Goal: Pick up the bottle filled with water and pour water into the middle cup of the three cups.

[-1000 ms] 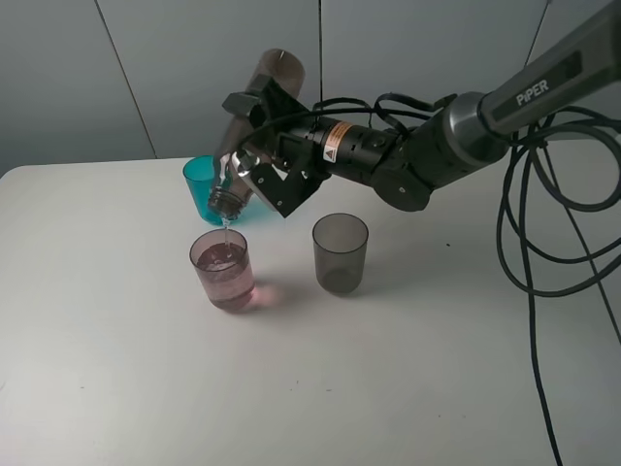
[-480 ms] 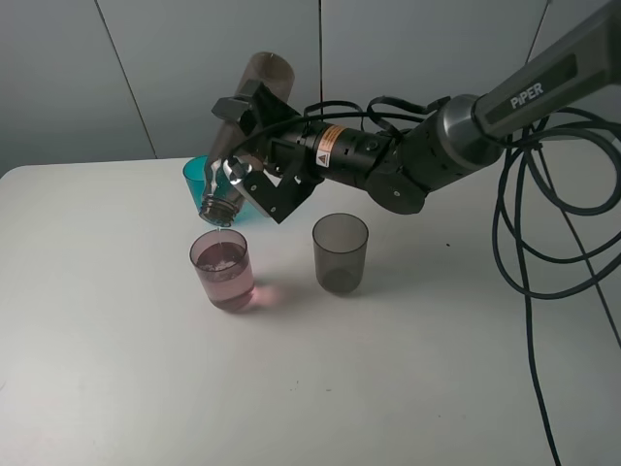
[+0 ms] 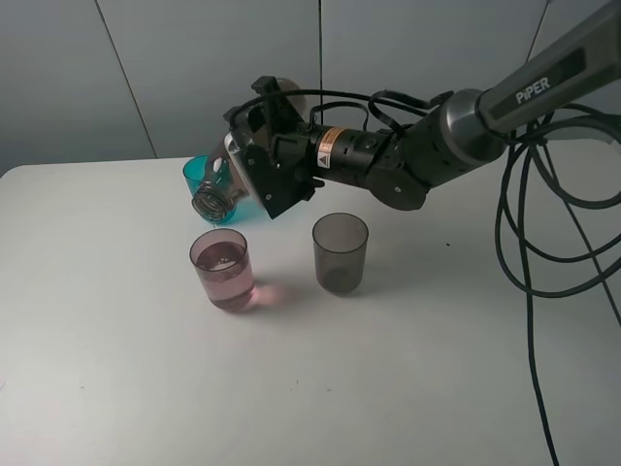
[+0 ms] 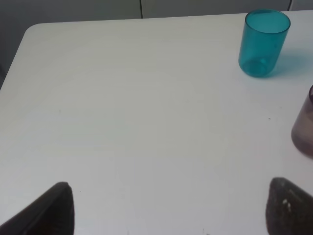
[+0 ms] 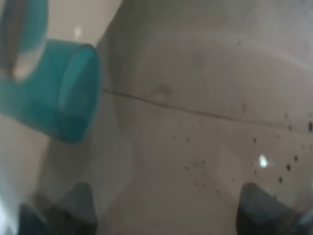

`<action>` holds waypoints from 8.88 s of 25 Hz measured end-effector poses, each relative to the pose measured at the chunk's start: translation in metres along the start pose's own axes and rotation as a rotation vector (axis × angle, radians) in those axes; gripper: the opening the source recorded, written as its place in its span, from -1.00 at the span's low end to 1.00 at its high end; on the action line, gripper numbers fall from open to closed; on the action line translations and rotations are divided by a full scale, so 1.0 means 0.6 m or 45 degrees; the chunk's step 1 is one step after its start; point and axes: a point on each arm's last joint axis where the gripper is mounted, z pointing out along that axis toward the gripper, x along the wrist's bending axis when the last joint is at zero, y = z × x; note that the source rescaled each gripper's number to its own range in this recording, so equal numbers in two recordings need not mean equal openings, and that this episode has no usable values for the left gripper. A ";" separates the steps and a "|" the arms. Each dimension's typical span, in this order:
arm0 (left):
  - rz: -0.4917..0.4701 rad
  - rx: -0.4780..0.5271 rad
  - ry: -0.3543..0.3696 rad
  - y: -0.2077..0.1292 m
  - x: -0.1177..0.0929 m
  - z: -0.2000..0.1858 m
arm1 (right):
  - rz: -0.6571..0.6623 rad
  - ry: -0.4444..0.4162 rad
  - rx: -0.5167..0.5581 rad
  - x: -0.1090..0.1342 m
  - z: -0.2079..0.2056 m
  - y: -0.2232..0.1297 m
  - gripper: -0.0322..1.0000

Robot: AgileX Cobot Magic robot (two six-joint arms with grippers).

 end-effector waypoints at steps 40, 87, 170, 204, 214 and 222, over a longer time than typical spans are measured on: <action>-0.002 0.000 0.000 0.000 0.000 0.000 | 2.113 -0.406 0.406 -0.013 -0.222 -0.237 -0.94; -0.002 0.000 0.000 0.000 0.000 0.000 | 2.194 -0.409 0.680 0.180 -0.221 -0.278 -0.94; 0.001 0.000 0.000 0.000 0.000 0.000 | 2.346 -0.339 1.004 -0.132 -0.748 0.194 0.99; 0.001 0.000 0.000 0.000 0.000 0.000 | 2.383 -0.417 1.052 -0.105 -0.747 0.190 0.99; 0.001 0.000 0.000 0.000 0.000 0.000 | 2.375 -0.413 1.052 -0.105 -0.747 0.190 0.99; 0.001 0.000 0.000 0.000 0.000 0.000 | 2.355 -0.384 1.021 -0.106 -0.745 0.193 0.99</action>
